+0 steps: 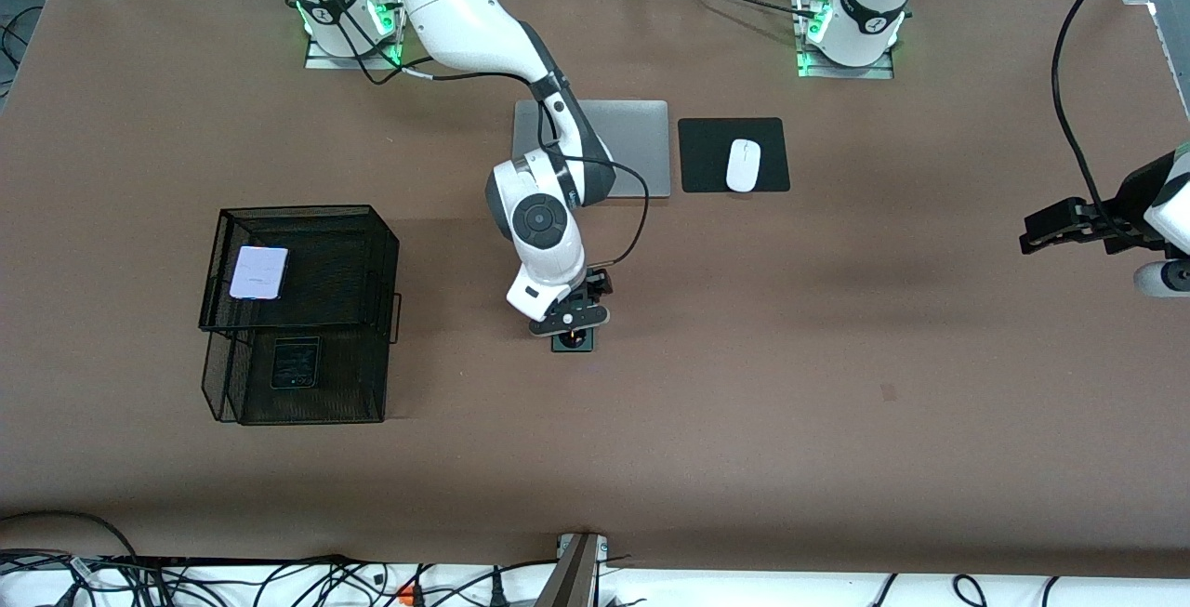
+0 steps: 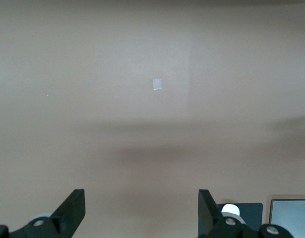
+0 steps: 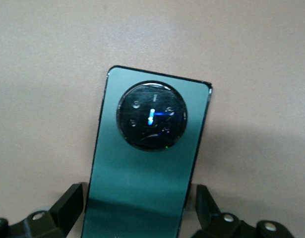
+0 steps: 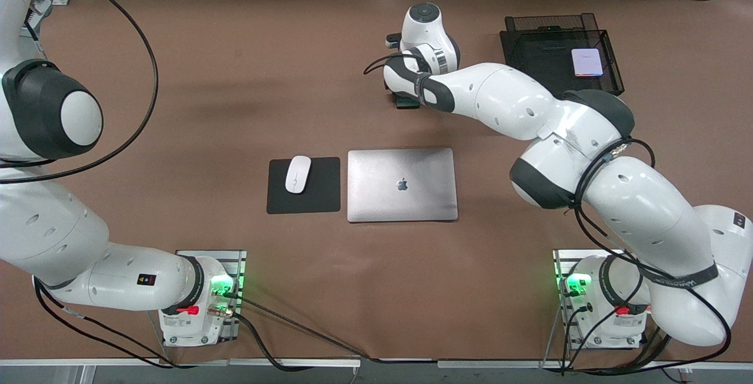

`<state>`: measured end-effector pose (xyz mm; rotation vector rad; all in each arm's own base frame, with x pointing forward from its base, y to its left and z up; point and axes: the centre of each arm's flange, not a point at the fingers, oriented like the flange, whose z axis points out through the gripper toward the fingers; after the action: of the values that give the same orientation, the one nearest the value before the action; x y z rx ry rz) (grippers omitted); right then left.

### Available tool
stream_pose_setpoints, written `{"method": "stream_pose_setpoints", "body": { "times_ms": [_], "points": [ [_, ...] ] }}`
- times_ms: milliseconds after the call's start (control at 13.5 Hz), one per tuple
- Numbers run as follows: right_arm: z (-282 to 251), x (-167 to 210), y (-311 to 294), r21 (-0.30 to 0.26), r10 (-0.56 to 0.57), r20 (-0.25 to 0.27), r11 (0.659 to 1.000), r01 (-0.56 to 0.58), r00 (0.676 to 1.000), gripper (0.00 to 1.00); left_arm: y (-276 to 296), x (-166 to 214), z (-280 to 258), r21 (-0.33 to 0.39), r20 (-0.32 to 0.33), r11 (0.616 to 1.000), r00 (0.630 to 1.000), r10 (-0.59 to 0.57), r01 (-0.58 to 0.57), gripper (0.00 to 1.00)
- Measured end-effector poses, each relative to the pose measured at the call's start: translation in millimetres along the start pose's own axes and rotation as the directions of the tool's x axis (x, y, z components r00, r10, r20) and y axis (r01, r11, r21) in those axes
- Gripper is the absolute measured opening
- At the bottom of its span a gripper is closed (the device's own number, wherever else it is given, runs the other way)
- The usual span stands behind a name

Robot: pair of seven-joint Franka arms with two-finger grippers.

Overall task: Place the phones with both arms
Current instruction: 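Lift the green phone with the right gripper while the left gripper withdraws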

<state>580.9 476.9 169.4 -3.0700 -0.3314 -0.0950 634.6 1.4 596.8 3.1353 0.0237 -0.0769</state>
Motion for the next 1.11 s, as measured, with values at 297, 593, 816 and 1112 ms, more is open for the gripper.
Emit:
{"method": "stream_pose_setpoints", "body": {
  "times_ms": [297,593,816,1112],
  "points": [
    [2,-3,-4,-0.018,-0.046,-0.013,0.999,0.046,0.999,1.00,8,-15,-8,-0.026,0.000,0.999,1.000,0.024,-0.024,1.00],
    [4,-4,-3,-0.021,-0.092,-0.016,0.996,0.092,0.996,1.00,1,-37,-27,-0.049,-0.023,0.998,0.999,0.025,-0.026,1.00],
    [1,-2,-3,-0.020,-0.119,-0.025,0.993,0.118,0.993,0.89,7,-51,-33,-0.047,-0.046,0.998,0.998,0.032,-0.035,1.00],
    [-1,-2,-2,-0.021,-0.132,-0.023,0.991,0.131,0.991,0.83,9,-56,-28,-0.044,-0.067,0.998,0.997,0.033,-0.036,1.00]
  ]
}}
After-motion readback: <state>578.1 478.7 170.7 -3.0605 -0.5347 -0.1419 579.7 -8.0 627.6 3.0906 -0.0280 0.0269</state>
